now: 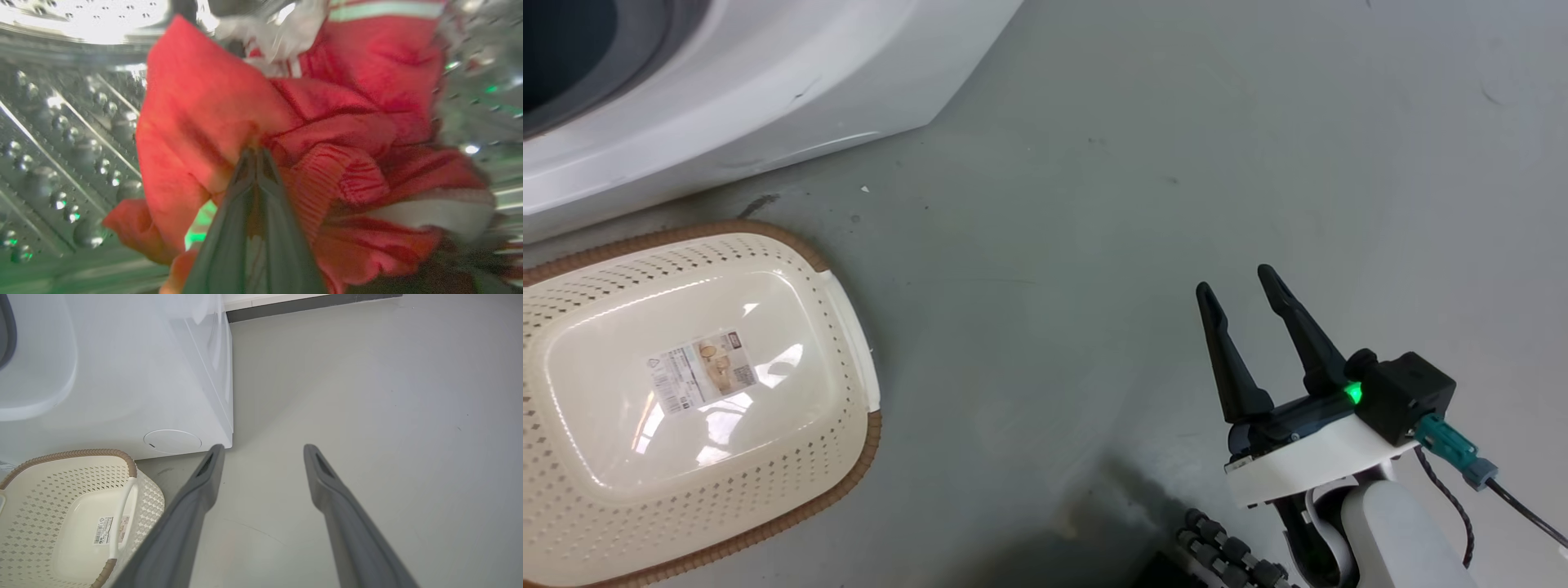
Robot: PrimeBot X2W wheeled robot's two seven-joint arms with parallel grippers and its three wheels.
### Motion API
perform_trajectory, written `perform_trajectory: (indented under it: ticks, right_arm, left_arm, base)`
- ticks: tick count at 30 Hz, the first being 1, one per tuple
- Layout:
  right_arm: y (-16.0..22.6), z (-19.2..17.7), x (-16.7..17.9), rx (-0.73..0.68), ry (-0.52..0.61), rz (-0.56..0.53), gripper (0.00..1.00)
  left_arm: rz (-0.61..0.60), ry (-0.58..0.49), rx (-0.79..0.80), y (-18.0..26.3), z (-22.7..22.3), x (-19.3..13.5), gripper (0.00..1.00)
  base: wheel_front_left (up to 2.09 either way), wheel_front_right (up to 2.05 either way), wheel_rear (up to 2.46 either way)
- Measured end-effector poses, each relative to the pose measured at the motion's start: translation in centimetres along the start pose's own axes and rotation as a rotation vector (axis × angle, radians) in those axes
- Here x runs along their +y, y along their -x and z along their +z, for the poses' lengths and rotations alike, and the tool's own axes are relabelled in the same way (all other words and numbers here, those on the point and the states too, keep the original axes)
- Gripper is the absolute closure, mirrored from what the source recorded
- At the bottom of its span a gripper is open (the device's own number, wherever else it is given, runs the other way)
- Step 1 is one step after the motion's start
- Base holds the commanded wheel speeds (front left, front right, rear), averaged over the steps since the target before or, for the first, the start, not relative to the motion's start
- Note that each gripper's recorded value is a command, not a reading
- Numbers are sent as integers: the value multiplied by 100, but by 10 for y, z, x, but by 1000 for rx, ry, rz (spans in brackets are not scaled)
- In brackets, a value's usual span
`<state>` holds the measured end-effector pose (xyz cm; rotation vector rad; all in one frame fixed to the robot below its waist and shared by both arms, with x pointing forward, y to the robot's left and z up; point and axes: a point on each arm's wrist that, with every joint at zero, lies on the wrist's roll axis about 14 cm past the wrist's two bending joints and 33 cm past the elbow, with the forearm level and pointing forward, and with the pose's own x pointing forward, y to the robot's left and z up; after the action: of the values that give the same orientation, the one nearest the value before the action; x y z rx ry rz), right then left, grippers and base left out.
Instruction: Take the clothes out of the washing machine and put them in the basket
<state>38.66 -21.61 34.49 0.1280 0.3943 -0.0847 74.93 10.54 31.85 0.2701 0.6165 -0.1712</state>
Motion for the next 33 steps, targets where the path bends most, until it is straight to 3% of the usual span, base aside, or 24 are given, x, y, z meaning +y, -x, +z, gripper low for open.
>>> perform_trajectory:
  ticks: [12, 18, 33]
  right_arm:
    - [-4, 32, 7, -99, 16, 31, 0]
    - [3, 50, 13, -146, 24, 51, 0]
    - [40, 78, 29, -206, 22, 95, 0]
  left_arm:
    - [17, 137, -371, 58, 42, 4, 100]
    - [51, 196, -457, 101, 48, 14, 100]
    - [149, 269, -743, 241, 69, 50, 100]
  base:
    - [0, 0, 0]
    - [0, 0, 0]
    - [0, 0, 0]
